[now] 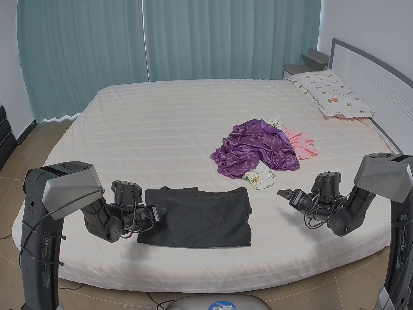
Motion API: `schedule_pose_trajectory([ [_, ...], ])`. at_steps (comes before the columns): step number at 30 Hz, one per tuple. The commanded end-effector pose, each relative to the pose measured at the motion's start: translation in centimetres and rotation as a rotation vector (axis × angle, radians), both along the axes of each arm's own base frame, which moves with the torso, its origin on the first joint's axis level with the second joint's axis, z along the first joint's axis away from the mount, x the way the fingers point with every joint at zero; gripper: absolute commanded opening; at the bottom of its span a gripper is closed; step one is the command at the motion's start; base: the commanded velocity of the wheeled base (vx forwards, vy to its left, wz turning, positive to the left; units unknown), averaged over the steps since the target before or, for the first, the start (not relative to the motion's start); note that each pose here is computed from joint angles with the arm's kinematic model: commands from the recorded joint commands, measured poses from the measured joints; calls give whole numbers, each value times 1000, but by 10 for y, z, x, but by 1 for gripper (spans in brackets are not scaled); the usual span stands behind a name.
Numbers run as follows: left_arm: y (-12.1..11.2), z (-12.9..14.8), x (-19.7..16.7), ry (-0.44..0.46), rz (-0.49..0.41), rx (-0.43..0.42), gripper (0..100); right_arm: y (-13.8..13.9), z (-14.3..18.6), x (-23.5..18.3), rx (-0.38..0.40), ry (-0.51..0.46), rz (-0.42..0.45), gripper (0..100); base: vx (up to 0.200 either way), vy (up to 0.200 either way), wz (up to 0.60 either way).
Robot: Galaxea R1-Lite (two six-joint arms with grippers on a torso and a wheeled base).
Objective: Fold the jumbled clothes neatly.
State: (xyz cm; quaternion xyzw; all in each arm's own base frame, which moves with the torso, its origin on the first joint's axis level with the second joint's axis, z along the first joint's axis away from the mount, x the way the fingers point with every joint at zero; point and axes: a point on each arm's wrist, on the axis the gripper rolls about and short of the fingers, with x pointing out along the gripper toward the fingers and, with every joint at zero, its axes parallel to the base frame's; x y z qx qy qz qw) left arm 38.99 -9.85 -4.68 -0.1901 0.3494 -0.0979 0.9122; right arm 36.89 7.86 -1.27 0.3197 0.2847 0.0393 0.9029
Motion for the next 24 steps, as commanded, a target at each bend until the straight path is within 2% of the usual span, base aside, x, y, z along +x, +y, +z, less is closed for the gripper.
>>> schedule_pose_trajectory([
  [1, 4, 1, -5, -26, 10, 1, 0, 1, -2, 0, 0, 4, 2, 100, 0, 0, 0],
  [6, 9, 2, -11, -77, 19, -10, 0, 1, -2, 0, -1, 6, 2, 100, 0, 0, 0],
  [24, 13, 2, -10, -5, 87, 50, 0, -1, -7, 0, -1, 23, -5, 100, 0, 11, 0],
])
